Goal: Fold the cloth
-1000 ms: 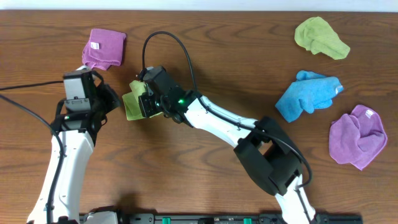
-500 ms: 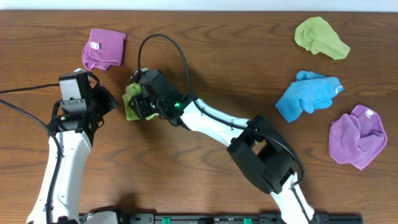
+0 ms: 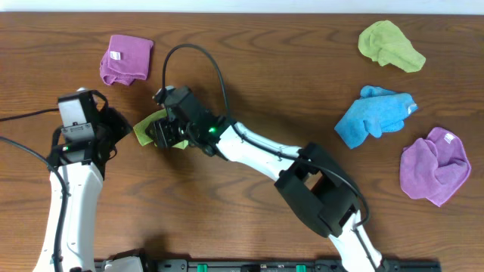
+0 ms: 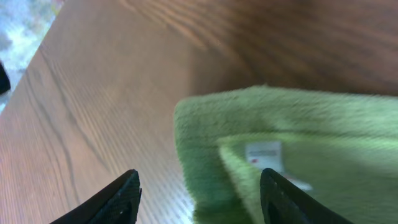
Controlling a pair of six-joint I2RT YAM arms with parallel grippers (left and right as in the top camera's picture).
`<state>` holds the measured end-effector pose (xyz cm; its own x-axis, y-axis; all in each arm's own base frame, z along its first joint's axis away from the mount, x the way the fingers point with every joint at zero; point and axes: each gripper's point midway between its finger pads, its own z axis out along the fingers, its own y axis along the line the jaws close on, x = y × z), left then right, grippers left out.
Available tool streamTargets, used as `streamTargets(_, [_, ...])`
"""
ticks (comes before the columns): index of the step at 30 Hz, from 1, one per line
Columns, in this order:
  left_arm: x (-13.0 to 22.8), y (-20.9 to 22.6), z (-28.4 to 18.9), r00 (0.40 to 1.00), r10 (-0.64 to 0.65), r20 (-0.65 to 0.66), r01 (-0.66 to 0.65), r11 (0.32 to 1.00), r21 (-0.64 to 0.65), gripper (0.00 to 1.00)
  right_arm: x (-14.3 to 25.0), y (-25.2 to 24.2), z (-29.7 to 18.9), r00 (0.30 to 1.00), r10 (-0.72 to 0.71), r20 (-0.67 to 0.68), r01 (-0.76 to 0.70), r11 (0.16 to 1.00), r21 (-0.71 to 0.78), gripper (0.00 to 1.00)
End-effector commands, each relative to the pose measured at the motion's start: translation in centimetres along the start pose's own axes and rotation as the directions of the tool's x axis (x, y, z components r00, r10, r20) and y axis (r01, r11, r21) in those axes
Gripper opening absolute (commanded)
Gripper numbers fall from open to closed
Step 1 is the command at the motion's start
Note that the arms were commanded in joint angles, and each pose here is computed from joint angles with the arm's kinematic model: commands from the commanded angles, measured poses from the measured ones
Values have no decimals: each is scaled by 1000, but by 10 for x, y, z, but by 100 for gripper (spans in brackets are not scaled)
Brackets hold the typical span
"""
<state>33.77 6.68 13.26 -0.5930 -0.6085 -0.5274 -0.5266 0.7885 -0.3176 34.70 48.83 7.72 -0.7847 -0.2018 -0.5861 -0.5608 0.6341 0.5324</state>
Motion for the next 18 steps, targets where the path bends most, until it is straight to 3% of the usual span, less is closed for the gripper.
streamTargets(1, [-12,2,-8,999,-24,28,24,1000,7,9,-38,3,-23,996,18,82,-17,1000,-9,62])
streamTargets(5, [-13,3,-8,999,-27,29,27,1000,5,10,-59,-12,-40,989,72,127,-74,997,11,62])
streamTargets(11, [-10,-1,-8,1000,-28,15,27,999,28,12,-45,-13,-36,992,103,77,-105,994,23,59])
streamTargets(14, [0,-6,-9,999,-29,-33,31,998,61,17,-38,-15,-35,995,80,60,-83,995,54,63])
streamTargets(15, [5,-6,-9,998,-30,-55,33,997,67,30,-37,-20,-37,995,84,59,-89,993,78,77])
streamTargets(16, [11,-4,-9,996,-35,-83,40,997,59,55,-38,-31,-43,993,99,58,-105,987,122,99])
streamTargets(18, [20,-1,-10,992,-40,-121,46,998,44,79,-39,-47,-58,991,127,50,-133,975,179,99])
